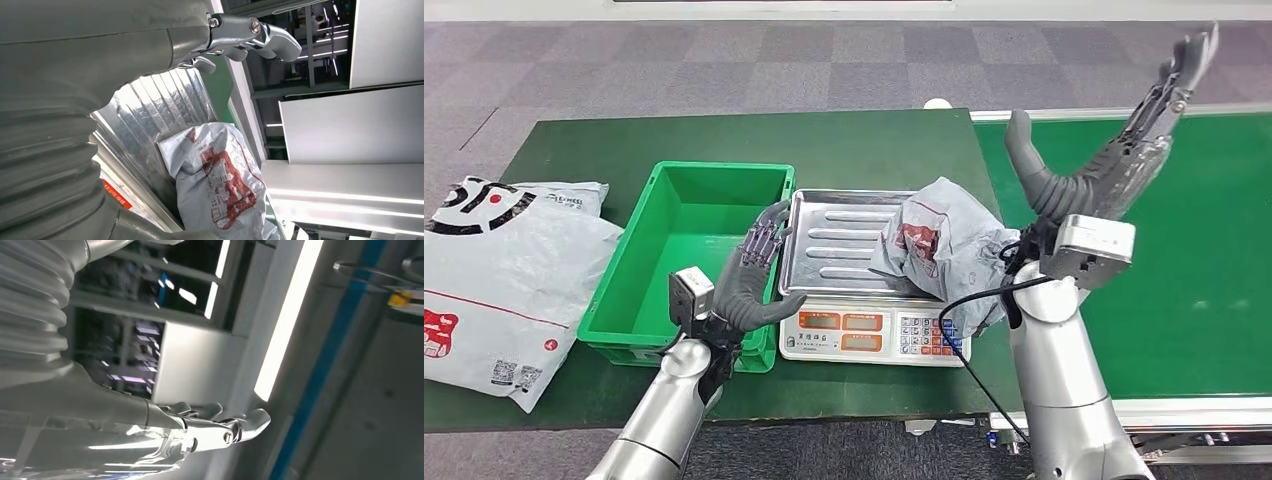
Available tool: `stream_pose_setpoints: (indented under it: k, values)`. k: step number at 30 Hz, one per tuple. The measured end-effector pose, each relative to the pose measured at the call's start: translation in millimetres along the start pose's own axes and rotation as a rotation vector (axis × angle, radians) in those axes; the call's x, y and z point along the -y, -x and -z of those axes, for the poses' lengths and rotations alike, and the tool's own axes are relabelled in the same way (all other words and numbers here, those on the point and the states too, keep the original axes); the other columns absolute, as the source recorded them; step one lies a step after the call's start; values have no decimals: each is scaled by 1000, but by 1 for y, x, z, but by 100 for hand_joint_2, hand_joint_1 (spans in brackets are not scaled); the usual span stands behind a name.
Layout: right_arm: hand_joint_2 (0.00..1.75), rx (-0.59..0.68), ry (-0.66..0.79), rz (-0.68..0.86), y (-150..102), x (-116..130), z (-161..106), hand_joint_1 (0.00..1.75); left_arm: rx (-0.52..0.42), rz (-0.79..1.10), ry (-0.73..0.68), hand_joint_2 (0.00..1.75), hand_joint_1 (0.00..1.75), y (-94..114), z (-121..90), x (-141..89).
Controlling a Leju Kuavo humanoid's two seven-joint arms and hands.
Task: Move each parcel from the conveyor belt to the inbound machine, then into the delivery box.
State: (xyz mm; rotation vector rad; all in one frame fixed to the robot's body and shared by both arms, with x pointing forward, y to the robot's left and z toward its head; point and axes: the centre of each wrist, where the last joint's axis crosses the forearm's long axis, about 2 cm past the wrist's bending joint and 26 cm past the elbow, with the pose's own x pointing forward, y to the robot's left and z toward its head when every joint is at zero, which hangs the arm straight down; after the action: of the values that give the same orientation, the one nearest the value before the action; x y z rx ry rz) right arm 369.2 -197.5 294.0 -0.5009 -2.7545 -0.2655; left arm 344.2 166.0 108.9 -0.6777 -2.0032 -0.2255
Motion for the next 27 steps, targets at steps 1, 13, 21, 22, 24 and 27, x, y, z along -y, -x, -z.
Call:
stream_pose_setpoints:
  k: [1, 13, 21, 22, 24, 27]
  values:
    - [175, 32, 4, -30, -3, 3, 2, 0, 0, 0, 0, 175, 0, 0, 0, 0]
    - [175, -121, 143, -515, 46, 119, -14, 0, -3, 10, -25, 175, 0, 1, -2, -1]
    - [175, -598, 57, -723, 91, 199, -102, 0, -4, 13, -54, 175, 0, 1, -7, -5]
    - [175, -625, 50, -737, 92, 203, -108, 0, -5, 13, -55, 175, 0, 1, -8, -6]
    - [175, -677, 39, -756, 93, 210, -117, 0, -6, 14, -56, 175, 0, 1, -8, -6]
    - [175, -819, -10, -755, 96, 217, -128, 0, -8, 17, -53, 175, 0, 1, -9, -5]
